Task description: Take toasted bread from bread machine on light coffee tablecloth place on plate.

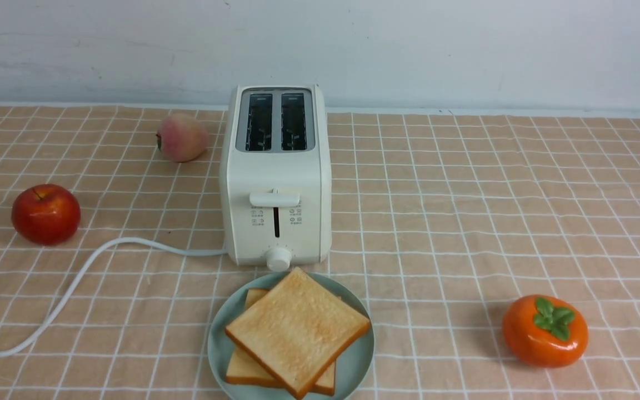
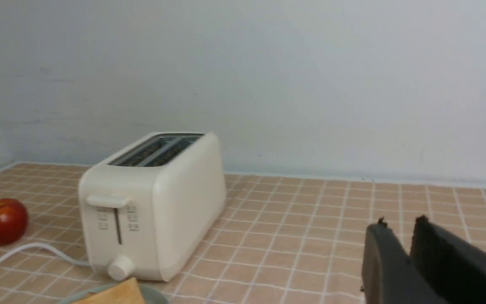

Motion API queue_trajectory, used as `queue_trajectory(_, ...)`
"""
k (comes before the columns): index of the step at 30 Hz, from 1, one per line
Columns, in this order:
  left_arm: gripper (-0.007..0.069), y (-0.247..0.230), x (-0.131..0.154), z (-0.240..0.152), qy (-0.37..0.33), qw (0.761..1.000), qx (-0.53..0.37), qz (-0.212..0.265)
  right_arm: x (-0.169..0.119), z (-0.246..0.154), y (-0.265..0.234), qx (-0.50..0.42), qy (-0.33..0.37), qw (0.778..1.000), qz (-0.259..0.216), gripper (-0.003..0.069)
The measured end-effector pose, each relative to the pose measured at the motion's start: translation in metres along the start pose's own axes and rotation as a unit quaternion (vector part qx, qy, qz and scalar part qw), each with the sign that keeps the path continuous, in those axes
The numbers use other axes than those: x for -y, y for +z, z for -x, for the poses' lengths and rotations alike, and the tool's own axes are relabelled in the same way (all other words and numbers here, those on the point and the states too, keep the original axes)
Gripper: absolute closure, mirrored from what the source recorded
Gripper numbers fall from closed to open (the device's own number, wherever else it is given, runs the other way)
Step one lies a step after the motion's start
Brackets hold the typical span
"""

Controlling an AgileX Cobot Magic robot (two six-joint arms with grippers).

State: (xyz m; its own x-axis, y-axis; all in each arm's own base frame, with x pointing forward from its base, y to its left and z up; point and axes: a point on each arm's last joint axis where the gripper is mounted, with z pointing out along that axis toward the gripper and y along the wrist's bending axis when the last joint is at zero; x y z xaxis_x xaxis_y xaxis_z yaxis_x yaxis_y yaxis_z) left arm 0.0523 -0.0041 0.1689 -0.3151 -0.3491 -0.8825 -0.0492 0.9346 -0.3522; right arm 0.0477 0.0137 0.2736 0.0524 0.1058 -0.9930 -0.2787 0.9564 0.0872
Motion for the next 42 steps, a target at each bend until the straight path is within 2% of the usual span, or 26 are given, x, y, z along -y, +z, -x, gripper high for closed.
queue_trajectory(5,0.0573,0.000,0.000,0.000,0.000,1.000,0.000,0.000,0.015,-0.047,-0.001,-0.040,0.022,0.993,-0.106,0.0541)
queue_trajectory(6,0.0573,0.000,0.000,0.000,0.000,1.000,0.000,0.000,0.015,-0.050,-0.001,-0.043,0.022,0.993,-0.107,0.0541)
queue_trajectory(7,0.0571,0.000,0.000,0.000,0.000,1.000,0.000,0.000,0.021,-0.073,-0.002,-0.071,0.022,0.988,-0.138,0.0538)
queue_trajectory(8,0.0571,0.000,0.000,0.000,0.000,1.000,0.000,0.000,0.021,-0.075,-0.002,-0.076,0.022,0.987,-0.138,0.0538)
queue_trajectory(10,0.0568,0.000,0.000,0.000,0.000,1.000,0.000,0.000,0.024,-0.097,-0.007,-0.159,0.024,0.973,-0.164,0.0534)
queue_trajectory(42,0.0544,0.000,0.000,-0.001,0.001,1.000,-0.003,0.001,0.025,-0.097,-0.007,-0.169,0.007,0.971,-0.167,0.0499)
